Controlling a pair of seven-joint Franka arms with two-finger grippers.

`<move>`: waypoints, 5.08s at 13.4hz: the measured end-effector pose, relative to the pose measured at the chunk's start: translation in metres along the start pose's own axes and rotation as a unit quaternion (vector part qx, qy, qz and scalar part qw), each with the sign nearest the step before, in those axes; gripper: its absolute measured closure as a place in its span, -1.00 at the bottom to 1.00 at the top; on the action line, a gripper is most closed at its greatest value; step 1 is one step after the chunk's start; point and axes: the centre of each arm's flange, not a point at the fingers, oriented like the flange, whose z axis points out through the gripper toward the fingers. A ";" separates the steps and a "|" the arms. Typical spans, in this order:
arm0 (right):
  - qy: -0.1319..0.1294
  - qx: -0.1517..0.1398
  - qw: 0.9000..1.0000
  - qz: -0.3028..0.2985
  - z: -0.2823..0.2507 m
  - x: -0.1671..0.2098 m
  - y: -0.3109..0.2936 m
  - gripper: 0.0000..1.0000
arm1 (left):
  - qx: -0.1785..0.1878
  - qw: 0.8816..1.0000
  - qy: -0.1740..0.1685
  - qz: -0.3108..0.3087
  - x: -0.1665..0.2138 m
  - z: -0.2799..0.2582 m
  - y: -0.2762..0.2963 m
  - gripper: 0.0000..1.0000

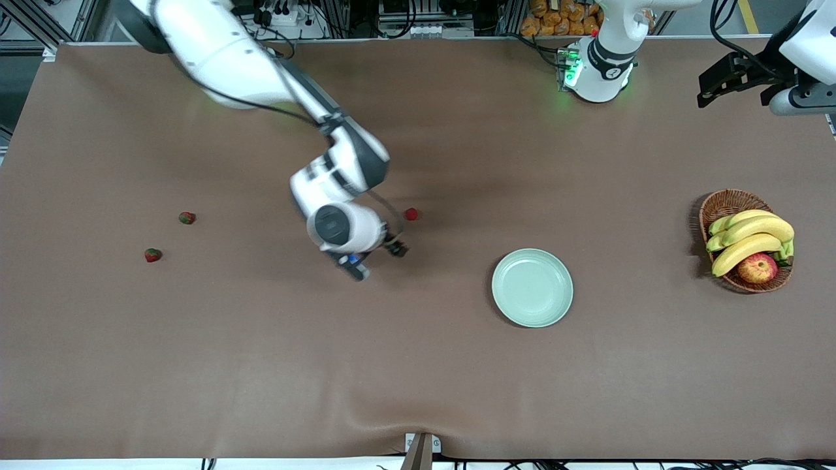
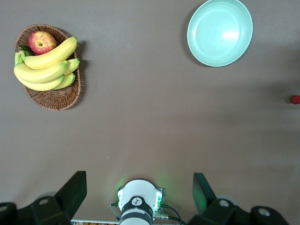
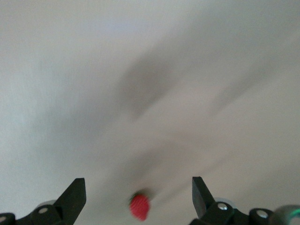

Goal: Collect all strawberries into plate
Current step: 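Move the right gripper back to the next strawberry, then grasp the set-down strawberry with the left gripper while the right gripper descends, then open the left gripper over the plate while the right gripper grasps a strawberry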

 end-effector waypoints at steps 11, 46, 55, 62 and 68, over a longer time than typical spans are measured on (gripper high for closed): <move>0.015 -0.064 0.983 -0.174 -0.157 0.244 0.281 -1.00 | 0.000 1.000 0.000 -0.001 0.000 0.000 -0.001 -1.00; 0.029 -0.048 0.957 -0.283 -0.053 0.339 0.415 0.37 | 0.007 0.997 0.014 0.079 0.029 0.444 0.492 -1.00; 0.008 -0.057 0.975 -0.216 -0.093 0.279 0.334 0.37 | -0.002 0.999 0.027 0.042 0.026 0.495 0.503 -1.00; 0.002 -0.051 0.982 -0.182 -0.093 0.252 0.299 0.37 | 0.005 0.999 0.021 0.034 0.020 0.503 0.502 -0.85; 0.003 -0.042 0.989 -0.139 -0.093 0.202 0.241 0.37 | 0.003 0.999 0.021 0.039 0.014 0.501 0.507 -0.22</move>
